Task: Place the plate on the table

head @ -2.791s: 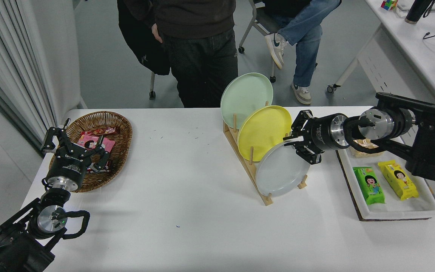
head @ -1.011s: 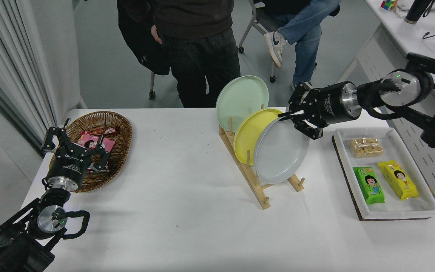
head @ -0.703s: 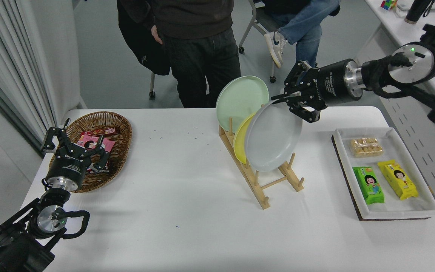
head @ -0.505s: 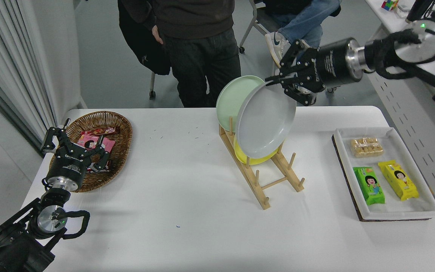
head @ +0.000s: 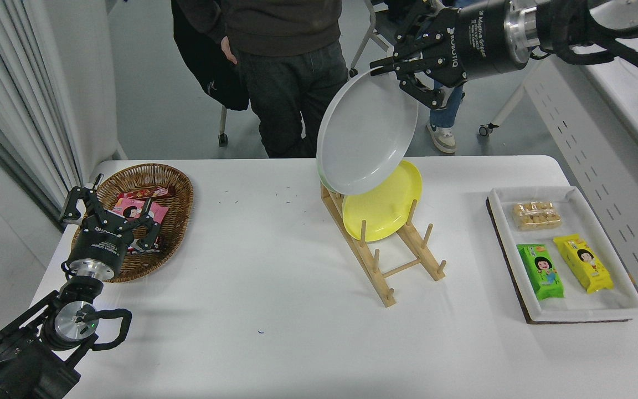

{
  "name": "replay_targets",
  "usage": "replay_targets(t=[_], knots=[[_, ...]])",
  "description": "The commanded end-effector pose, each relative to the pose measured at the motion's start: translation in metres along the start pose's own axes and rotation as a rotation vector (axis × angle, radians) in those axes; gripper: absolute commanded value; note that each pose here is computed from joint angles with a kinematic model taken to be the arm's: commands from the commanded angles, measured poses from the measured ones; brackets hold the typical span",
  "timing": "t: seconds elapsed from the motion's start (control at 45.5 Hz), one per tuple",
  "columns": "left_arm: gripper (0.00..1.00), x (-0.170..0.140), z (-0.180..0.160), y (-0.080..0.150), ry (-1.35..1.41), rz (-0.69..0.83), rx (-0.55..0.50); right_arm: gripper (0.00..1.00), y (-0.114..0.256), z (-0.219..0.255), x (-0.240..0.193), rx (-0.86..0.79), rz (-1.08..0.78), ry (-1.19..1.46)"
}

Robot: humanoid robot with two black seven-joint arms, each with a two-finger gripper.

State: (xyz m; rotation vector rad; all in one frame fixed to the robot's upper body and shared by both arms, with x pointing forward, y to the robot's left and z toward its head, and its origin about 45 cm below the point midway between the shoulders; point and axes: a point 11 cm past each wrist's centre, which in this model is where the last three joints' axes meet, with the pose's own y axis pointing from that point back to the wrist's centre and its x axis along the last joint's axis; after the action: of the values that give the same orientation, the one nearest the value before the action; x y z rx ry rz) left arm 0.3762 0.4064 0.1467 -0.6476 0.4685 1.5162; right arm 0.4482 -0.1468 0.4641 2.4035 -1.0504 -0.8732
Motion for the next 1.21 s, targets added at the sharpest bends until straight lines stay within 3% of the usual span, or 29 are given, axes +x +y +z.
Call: replay_targets(t=[0.0, 0.659, 0.967, 1.187], knots=[[0.98, 0.000, 0.000, 0.000, 0.000, 0.000, 0.000, 0.00, -0.021, 0.009, -0.019, -0.044, -0.045, -0.069], [0.98, 0.000, 0.000, 0.000, 0.000, 0.000, 0.000, 0.00, -0.093, 0.085, -0.041, -0.269, -0.082, -0.417], [0.98, 0.000, 0.000, 0.000, 0.000, 0.000, 0.000, 0.00, -0.131, 0.114, -0.037, -0.294, 0.044, -0.324], [0.98, 0.000, 0.000, 0.000, 0.000, 0.000, 0.000, 0.00, -0.152, 0.137, -0.046, -0.344, 0.045, -0.401]])
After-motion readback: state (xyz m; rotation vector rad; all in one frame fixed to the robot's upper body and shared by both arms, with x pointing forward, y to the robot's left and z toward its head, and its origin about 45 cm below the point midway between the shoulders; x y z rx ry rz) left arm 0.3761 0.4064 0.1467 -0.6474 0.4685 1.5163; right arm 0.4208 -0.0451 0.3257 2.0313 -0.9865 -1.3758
